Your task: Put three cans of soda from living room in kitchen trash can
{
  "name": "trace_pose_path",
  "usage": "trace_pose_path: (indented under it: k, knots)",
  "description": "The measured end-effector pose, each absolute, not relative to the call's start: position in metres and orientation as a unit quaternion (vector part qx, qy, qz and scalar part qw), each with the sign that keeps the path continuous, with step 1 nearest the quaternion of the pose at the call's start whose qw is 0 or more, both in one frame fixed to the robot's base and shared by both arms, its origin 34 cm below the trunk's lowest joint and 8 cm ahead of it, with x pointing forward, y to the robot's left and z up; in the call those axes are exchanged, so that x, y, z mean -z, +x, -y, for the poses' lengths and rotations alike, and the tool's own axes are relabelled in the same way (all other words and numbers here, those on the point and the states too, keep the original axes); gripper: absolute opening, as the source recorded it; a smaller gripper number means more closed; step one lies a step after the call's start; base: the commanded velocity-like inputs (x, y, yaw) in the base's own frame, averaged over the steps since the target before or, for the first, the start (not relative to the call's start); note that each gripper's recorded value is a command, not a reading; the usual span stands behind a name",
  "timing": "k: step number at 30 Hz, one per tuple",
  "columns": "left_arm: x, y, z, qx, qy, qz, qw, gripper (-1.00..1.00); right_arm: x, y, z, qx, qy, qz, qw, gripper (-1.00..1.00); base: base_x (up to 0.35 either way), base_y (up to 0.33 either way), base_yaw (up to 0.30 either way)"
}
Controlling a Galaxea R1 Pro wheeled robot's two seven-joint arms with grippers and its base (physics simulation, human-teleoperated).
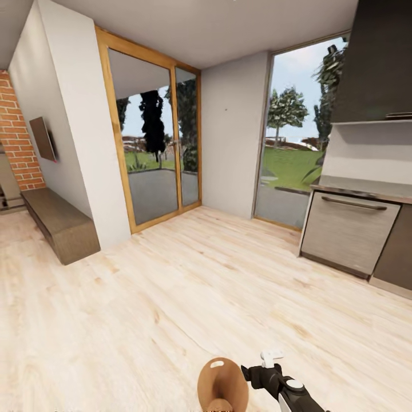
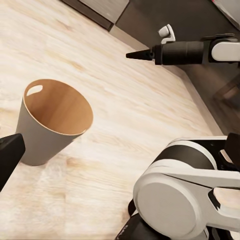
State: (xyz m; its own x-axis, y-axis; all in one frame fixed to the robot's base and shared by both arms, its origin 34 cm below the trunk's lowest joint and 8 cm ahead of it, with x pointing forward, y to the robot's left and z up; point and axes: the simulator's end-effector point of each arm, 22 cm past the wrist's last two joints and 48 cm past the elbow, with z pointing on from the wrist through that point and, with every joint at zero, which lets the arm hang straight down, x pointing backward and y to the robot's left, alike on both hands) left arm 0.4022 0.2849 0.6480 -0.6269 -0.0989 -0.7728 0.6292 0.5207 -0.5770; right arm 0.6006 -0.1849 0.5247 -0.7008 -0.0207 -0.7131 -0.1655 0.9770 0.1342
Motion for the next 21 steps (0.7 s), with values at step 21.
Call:
trace_pose_path:
  k: [21]
  knots:
    - [-0.6468, 0.4018, -0.2850, 0.459, 0.170, -0.777, 0.395, 1.00, -0.5227, 0.5997, 0.1846, -0.095, -0.051, -0.918, 0.381, 1.00, 0.041, 0.008, 0.011]
